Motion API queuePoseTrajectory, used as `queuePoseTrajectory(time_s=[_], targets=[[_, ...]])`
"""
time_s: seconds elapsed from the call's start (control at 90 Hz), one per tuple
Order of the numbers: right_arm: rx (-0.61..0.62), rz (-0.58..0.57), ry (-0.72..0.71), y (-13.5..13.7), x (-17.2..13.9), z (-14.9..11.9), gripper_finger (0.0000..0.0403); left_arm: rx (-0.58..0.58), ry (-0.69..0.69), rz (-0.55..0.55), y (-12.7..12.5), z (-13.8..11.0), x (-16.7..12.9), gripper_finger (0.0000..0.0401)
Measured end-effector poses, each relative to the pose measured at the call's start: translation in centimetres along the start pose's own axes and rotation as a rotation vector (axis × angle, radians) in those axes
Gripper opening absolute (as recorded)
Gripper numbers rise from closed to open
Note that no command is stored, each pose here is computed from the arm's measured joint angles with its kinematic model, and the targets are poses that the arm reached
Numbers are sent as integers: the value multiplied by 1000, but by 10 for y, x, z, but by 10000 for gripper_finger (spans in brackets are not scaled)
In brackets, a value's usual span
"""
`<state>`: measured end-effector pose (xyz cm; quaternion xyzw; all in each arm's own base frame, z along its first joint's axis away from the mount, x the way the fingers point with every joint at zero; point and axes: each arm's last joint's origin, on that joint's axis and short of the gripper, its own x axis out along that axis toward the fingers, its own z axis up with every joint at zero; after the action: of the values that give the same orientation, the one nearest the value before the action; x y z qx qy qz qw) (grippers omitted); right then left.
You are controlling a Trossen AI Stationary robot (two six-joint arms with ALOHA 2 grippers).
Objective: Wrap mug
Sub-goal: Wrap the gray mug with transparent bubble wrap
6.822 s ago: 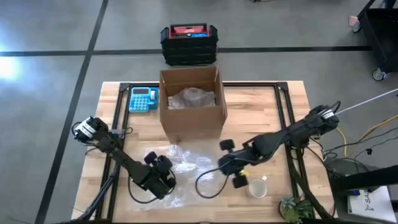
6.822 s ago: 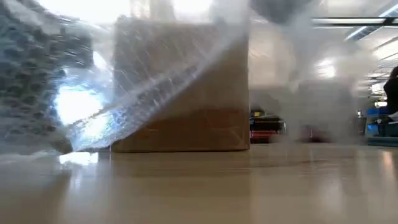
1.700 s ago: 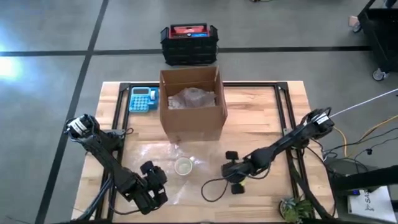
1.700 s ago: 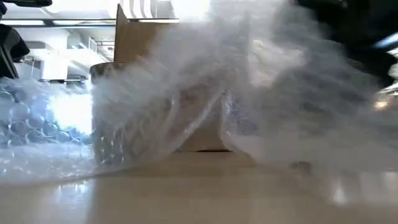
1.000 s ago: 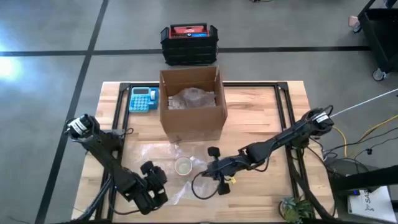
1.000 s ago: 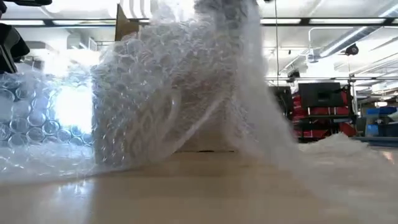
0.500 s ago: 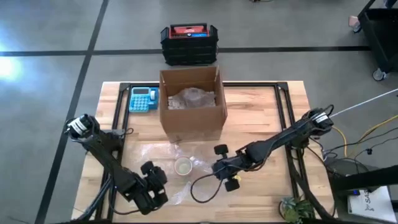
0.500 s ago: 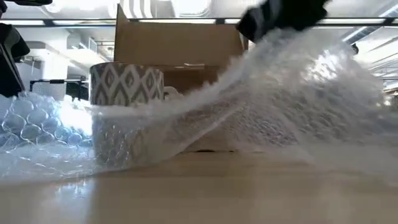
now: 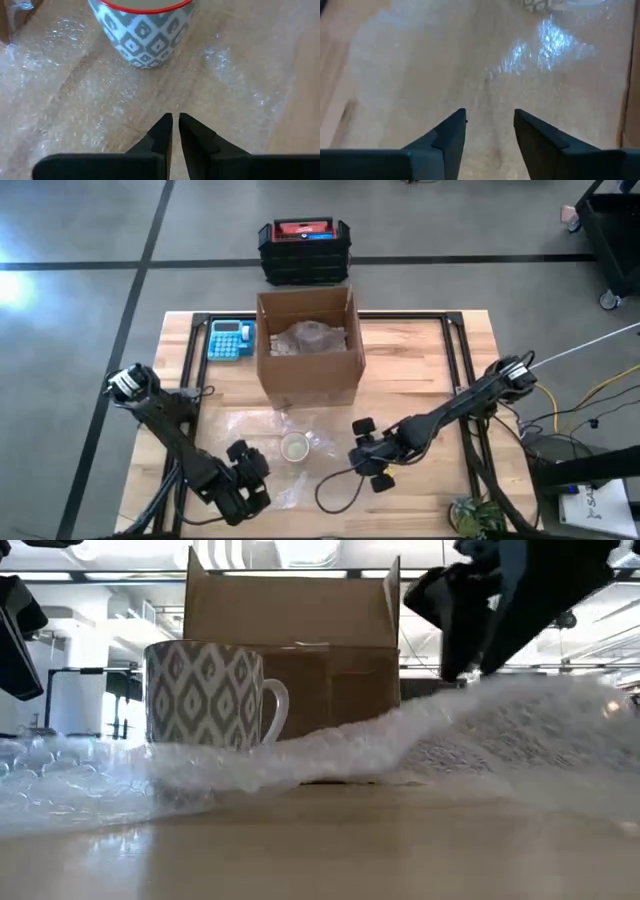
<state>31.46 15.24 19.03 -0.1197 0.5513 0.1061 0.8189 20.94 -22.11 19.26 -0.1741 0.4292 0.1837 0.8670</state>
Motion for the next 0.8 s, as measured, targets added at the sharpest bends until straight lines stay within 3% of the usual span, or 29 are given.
queuePoseTrajectory(time_s=[0.222,0.389,0.5,0.8], targets=[[4,-12,157,11,-10,-23,167,26,-5,-1,0,0,0,20],[-93,-3,159,20,11,-45,162,21,-18,-2,-1,1,0,20],[-88,-3,171,20,25,-62,151,14,-21,-12,-2,1,0,20],[-92,-2,176,22,30,-70,121,37,-73,1,-2,3,0,20]])
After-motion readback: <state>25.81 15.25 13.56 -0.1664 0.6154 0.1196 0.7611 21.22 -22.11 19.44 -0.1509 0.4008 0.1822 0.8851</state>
